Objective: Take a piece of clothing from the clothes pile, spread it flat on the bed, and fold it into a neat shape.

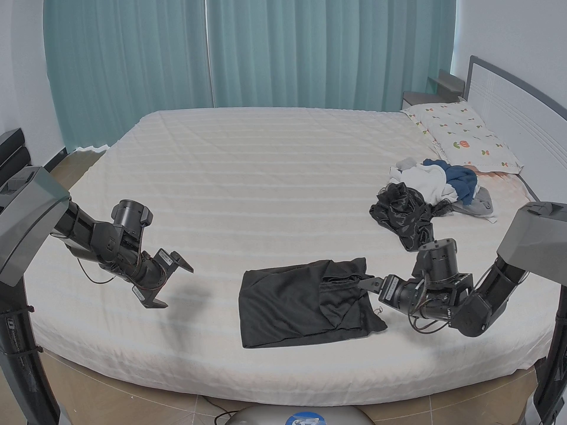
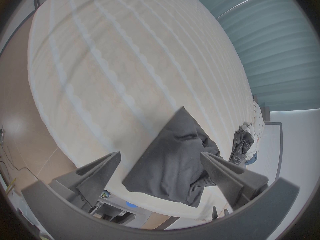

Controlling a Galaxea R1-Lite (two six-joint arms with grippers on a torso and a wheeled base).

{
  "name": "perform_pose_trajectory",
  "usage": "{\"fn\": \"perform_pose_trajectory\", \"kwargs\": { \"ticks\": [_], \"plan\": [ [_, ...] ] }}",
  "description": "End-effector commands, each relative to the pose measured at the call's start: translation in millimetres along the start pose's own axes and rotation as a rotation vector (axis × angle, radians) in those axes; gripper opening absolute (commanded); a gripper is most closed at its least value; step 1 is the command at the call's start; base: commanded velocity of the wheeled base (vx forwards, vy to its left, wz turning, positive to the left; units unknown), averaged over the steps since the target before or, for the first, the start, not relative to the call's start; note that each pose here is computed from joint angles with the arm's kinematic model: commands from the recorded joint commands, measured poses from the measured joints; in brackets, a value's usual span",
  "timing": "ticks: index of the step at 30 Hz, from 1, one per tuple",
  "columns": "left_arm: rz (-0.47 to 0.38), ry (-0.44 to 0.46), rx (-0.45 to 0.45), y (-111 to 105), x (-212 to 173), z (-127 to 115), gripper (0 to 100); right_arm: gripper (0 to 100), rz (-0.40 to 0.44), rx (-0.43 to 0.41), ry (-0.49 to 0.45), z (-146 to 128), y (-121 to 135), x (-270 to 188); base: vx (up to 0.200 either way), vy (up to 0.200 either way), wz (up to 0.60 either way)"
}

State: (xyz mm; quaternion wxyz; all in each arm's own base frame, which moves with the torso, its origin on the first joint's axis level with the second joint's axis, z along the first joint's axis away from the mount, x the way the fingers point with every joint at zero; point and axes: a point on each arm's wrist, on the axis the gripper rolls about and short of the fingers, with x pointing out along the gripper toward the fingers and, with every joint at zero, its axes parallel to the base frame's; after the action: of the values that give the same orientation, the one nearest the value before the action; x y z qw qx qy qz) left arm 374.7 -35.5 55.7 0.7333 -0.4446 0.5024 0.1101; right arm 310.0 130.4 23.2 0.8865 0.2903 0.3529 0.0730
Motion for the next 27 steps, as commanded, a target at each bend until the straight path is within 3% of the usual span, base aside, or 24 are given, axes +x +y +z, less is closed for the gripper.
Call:
{"fn": "perform_pose_trajectory", "kwargs": {
  "ticks": [1, 10, 24, 25, 27],
  "plan": [
    [0.001, 0.004, 0.009, -1, 4, -1, 100, 100, -0.014, -0.098, -0.005, -13, 43, 21, 0.0, 0.0, 0.0],
    [-0.001, -0.006, 0.014, 2, 8, -2, 100, 100, -0.149, -0.282, -0.034, -22, 54, 54, 0.0, 0.0, 0.0],
    [-0.001, -0.006, 0.015, 2, 7, -3, 100, 100, -0.296, -0.368, -0.01, -26, 67, 79, 0.0, 0.0, 0.0],
    [0.0, -0.004, 0.016, 2, 8, -3, 100, 0, -0.3, -0.373, -0.014, -26, 67, 79, 0.0, 0.0, 0.0],
    [-0.001, -0.006, 0.015, 2, 7, -3, 100, 0, -0.307, -0.371, -0.015, -24, 65, 76, 0.0, 0.0, 0.0]
  ]
}}
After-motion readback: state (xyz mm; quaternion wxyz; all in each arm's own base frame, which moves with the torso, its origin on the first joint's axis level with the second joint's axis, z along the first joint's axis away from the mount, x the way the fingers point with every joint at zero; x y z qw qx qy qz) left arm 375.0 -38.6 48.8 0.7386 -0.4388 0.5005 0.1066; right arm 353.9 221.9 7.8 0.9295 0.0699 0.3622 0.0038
